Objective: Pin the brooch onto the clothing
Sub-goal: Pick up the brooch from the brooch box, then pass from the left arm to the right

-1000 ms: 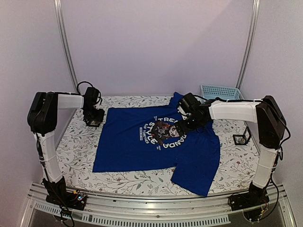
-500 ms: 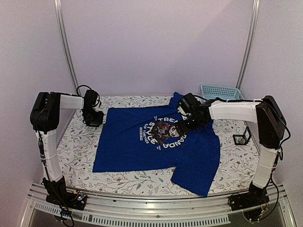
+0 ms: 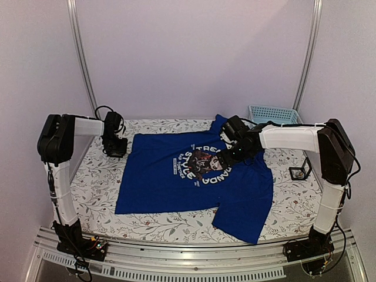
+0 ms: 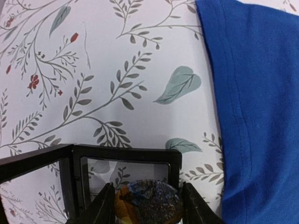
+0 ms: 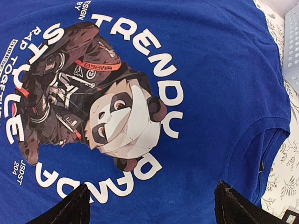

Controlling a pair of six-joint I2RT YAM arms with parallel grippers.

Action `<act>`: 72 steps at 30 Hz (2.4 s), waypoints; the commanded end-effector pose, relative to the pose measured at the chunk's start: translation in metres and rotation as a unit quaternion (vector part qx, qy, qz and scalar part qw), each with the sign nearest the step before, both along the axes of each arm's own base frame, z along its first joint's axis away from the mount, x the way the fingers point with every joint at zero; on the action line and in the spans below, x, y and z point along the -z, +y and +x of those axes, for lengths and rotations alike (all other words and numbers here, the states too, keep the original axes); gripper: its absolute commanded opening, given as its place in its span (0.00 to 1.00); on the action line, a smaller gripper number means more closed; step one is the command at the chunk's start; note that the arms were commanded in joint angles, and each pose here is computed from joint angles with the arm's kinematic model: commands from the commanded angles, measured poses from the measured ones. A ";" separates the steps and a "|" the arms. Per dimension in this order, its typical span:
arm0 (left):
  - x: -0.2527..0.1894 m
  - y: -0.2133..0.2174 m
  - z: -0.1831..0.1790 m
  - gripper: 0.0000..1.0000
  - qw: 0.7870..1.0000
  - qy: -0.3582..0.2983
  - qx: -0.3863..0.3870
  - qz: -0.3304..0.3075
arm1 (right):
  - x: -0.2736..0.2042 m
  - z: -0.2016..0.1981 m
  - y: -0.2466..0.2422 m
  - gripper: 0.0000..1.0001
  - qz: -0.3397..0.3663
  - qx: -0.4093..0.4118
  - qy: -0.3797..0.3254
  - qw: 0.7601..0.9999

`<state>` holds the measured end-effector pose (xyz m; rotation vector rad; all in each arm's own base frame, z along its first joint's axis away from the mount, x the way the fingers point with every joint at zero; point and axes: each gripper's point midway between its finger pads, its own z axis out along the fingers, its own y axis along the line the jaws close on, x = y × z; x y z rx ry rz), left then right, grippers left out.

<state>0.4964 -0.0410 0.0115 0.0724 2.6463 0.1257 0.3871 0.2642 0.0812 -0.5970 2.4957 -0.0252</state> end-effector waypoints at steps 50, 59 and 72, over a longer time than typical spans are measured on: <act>-0.225 -0.353 -0.182 0.38 0.765 -0.303 0.566 -0.052 | -0.184 -0.047 0.087 0.68 0.458 -0.125 0.079 0.876; -0.216 -0.360 -0.180 0.37 0.765 -0.300 0.568 -0.037 | -0.178 -0.064 0.098 0.53 0.502 -0.147 0.129 0.842; -0.213 -0.363 -0.179 0.37 0.765 -0.299 0.570 -0.028 | -0.160 -0.066 0.117 0.45 0.504 -0.155 0.160 0.835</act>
